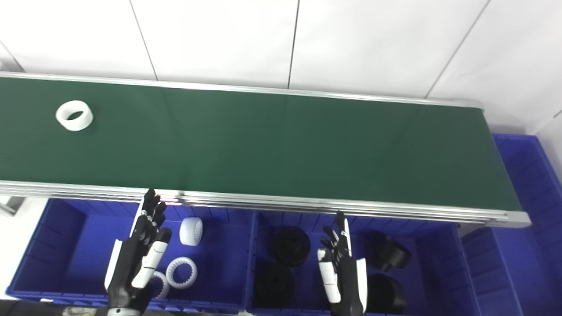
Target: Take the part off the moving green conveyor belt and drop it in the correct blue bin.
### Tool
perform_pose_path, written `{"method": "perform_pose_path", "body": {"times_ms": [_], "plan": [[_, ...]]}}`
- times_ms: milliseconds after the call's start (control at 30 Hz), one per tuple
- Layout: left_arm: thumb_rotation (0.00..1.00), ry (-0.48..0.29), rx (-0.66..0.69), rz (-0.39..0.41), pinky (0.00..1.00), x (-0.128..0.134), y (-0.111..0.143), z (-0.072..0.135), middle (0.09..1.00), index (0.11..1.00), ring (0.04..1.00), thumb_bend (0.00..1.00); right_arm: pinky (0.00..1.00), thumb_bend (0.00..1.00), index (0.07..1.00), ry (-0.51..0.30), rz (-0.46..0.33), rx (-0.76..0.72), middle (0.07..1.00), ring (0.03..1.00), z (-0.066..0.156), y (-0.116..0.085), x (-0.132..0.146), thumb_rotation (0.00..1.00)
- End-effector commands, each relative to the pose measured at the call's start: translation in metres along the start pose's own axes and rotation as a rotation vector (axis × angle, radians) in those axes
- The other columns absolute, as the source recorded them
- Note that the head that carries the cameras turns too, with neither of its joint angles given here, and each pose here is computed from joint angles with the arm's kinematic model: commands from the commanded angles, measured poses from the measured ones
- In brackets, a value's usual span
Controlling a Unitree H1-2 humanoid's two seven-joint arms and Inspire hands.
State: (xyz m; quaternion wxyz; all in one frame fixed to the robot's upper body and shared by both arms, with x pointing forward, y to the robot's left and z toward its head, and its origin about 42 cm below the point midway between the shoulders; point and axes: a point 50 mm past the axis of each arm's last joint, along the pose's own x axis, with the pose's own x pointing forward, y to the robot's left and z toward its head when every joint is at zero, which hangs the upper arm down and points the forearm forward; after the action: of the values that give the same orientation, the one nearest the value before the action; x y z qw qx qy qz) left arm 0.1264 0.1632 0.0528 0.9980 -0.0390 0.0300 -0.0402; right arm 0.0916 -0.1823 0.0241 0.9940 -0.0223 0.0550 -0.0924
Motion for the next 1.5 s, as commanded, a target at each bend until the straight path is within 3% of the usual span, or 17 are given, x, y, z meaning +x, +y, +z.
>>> {"method": "perform_pose_path", "body": {"times_ms": [0, 300, 567, 833, 900, 1033, 1100, 1200, 1300, 1400, 1467], "plan": [[0.67, -0.074, -0.001, -0.001, 1.00, 0.005, -0.005, 0.006, 1.000, 0.999, 0.978, 0.61, 0.85, 0.69, 1.000, -0.067, -0.003, -0.002, 0.989, 0.909, 0.004, -0.002, 0.002, 0.98], [0.61, -0.061, -0.032, 0.016, 0.94, 0.008, -0.018, -0.004, 1.000, 0.977, 0.963, 0.64, 0.87, 0.64, 1.000, -0.044, -0.008, -0.020, 0.997, 0.916, -0.007, -0.014, 0.009, 1.00], [0.55, -0.051, -0.061, 0.020, 0.97, 0.009, -0.027, -0.010, 1.000, 0.960, 0.982, 0.64, 0.93, 0.54, 1.000, -0.025, -0.004, 0.000, 1.000, 0.938, -0.012, -0.023, 0.010, 1.00], [0.56, -0.083, -0.084, 0.011, 0.97, 0.014, -0.033, -0.008, 0.999, 0.966, 0.980, 0.64, 0.94, 0.55, 1.000, 0.003, -0.008, 0.003, 1.000, 0.942, -0.021, -0.030, 0.016, 1.00], [0.59, -0.121, -0.113, 0.006, 0.98, 0.016, -0.034, 0.003, 0.983, 0.964, 0.971, 0.72, 0.95, 0.57, 1.000, 0.013, -0.009, 0.011, 1.000, 0.945, -0.024, -0.031, 0.017, 1.00], [0.55, -0.231, -0.154, -0.007, 0.96, 0.021, -0.032, 0.034, 0.958, 0.939, 0.957, 0.72, 0.93, 0.57, 1.000, 0.013, -0.004, -0.004, 1.000, 0.945, -0.025, -0.032, 0.020, 1.00], [0.52, -0.321, -0.112, -0.029, 0.92, 0.027, -0.028, 0.060, 0.930, 0.909, 0.930, 0.73, 0.94, 0.58, 1.000, 0.011, -0.003, -0.003, 1.000, 0.943, -0.025, -0.030, 0.021, 1.00], [0.51, -0.460, 0.034, -0.039, 0.82, 0.041, -0.015, 0.098, 0.883, 0.878, 0.877, 0.77, 0.94, 0.57, 1.000, 0.008, -0.004, 0.008, 1.000, 0.935, -0.024, -0.027, 0.022, 1.00], [0.46, -0.599, 0.213, -0.053, 0.78, 0.077, 0.004, 0.137, 0.826, 0.850, 0.843, 0.80, 0.94, 0.56, 1.000, 0.001, 0.005, 0.012, 1.000, 0.929, -0.023, -0.022, 0.024, 1.00], [0.40, -0.658, 0.367, -0.034, 0.69, 0.107, 0.017, 0.164, 0.809, 0.824, 0.819, 0.91, 0.93, 0.53, 1.000, -0.005, 0.009, 0.026, 1.000, 0.920, -0.021, -0.018, 0.026, 1.00], [0.40, -0.687, 0.485, -0.026, 0.70, 0.127, 0.023, 0.180, 0.818, 0.824, 0.826, 0.91, 0.92, 0.53, 1.000, -0.007, 0.011, 0.030, 1.000, 0.920, -0.020, -0.014, 0.026, 1.00]]}}
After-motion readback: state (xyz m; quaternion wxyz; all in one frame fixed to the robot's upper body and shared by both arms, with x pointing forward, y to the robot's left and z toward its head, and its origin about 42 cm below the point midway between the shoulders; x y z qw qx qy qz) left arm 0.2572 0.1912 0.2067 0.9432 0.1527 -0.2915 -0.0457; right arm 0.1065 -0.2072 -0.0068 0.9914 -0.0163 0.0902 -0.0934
